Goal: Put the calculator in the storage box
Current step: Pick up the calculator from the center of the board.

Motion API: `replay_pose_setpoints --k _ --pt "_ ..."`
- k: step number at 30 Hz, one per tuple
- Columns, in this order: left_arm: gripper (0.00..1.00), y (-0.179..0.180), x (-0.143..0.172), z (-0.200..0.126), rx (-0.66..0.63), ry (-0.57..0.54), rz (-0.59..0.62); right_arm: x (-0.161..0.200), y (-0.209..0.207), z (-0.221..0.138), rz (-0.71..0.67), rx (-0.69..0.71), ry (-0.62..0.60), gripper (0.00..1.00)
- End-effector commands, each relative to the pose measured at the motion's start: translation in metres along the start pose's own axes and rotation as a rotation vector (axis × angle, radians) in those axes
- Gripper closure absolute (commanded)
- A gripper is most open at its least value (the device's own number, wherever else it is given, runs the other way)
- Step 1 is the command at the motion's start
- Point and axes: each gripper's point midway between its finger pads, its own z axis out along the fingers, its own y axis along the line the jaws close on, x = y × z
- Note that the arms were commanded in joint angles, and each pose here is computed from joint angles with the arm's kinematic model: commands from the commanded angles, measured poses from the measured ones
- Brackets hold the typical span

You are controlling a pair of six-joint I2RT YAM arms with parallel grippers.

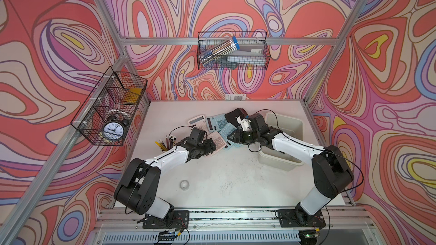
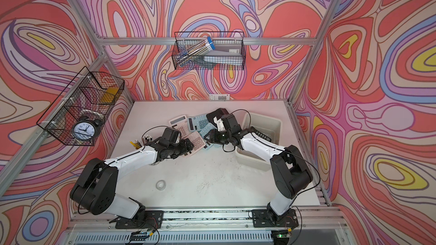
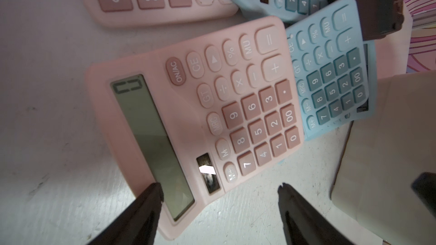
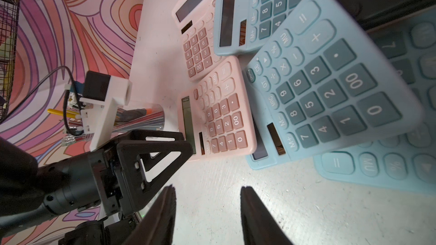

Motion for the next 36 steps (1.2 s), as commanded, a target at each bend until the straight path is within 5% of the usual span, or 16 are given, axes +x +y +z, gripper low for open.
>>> replay_pose_setpoints --k 1,13,19,26,32,36 --pt "0.16 0.015 -0.003 -0.008 -0.052 -0.045 -0.013 0.002 0.000 -0.009 -0.019 -0.006 -0.003 0.54" --pt "0.19 0.024 0.007 0.007 -0.045 -0.027 -0.046 0.004 0.003 -0.018 -0.023 -0.014 -0.017 0.54" --pt "0.53 0.010 0.009 0.022 0.047 -0.001 -0.082 0.003 0.009 -0.033 -0.038 -0.006 -0.037 0.54" --pt "0.88 0.000 0.001 -0.007 0.078 -0.053 -0.060 -0.001 0.013 -0.058 -0.064 0.023 -0.084 0.54" --pt "1.00 -0.020 -0.009 -0.046 0.131 -0.093 -0.011 -0.004 0.004 -0.079 -0.079 0.098 -0.129 0.51" --pt "1.00 -0.045 -0.010 -0.069 0.168 -0.100 0.057 -0.008 -0.008 -0.099 -0.083 0.189 -0.177 0.34"
